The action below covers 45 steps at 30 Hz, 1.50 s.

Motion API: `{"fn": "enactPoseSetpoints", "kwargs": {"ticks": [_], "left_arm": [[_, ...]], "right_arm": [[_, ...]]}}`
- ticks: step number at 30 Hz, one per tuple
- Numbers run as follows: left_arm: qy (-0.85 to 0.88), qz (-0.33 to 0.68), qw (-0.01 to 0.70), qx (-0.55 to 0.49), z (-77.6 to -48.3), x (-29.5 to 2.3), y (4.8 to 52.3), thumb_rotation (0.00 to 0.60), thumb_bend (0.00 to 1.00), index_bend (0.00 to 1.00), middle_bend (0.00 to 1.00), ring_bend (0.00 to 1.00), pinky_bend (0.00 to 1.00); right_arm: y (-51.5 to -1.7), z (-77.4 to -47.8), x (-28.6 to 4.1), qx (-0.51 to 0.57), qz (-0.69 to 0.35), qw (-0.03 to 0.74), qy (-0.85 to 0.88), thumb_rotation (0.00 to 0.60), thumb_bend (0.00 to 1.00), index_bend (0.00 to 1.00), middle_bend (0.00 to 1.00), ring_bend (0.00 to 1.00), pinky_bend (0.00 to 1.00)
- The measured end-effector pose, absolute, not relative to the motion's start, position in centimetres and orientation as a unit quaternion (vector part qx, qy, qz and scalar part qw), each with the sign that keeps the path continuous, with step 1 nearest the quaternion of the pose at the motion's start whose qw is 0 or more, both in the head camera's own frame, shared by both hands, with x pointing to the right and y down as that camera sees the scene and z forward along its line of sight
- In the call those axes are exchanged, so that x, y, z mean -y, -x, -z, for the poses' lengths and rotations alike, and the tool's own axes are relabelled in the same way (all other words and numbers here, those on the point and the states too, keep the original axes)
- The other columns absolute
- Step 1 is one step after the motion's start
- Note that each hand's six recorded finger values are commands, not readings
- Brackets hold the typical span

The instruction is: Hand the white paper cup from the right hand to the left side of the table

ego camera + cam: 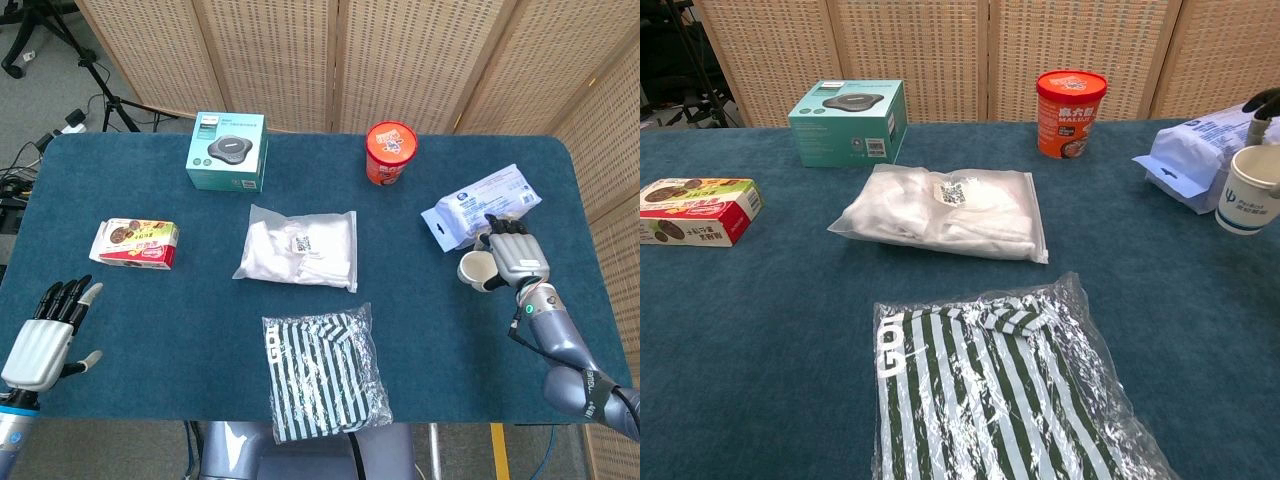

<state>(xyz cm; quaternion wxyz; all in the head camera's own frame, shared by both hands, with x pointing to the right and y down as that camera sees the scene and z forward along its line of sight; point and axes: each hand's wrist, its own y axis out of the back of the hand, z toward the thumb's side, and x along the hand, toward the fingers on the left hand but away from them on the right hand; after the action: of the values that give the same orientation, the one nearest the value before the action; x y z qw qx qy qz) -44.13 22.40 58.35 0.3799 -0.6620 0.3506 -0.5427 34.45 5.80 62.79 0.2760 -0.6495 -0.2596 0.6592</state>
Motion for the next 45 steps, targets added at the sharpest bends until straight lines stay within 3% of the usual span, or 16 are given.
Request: {"fn": "enactPoseSetpoints", "kwargs": {"ticks": [9,15,27,45], "left_arm": [[0.664,0.537,0.380,-0.356,-57.9,-22.4,44.2,0.600,0.16,0.00,0.00,0.00,0.00],[0.666,0.535,0.379,-0.357,-57.6,-22.4,44.2,0.600,0.16,0.00,0.00,0.00,0.00],[0.670,0.534,0.376,-0.354,-57.8,-22.5,44.2,0.600,0.16,0.00,0.00,0.00,0.00],[0.677,0.529,0.371,-0.353,-57.7,-22.5,44.0,0.600,0.16,0.00,0.00,0.00,0.00]], "right_arm": [[-29.2,-58.5,-5.4,0.257,-0.633,0.319,0.657,0.600,0.23,0.44,0.00,0.00,0.00],[-25.4,-57.3,-5.3,0.246,-0.619,0.342,0.663,0.600,0.23,0.44,0.00,0.00,0.00],[-17.3,-58.0,-5.9,0.213,-0.583,0.362,0.695,0.600,0.23,0.45,0.00,0.00,0.00],[-10.6,-59.1,-7.6,0.188,-0.558,0.362,0.723,0.600,0.23,0.45,0.00,0.00,0.00]]}}
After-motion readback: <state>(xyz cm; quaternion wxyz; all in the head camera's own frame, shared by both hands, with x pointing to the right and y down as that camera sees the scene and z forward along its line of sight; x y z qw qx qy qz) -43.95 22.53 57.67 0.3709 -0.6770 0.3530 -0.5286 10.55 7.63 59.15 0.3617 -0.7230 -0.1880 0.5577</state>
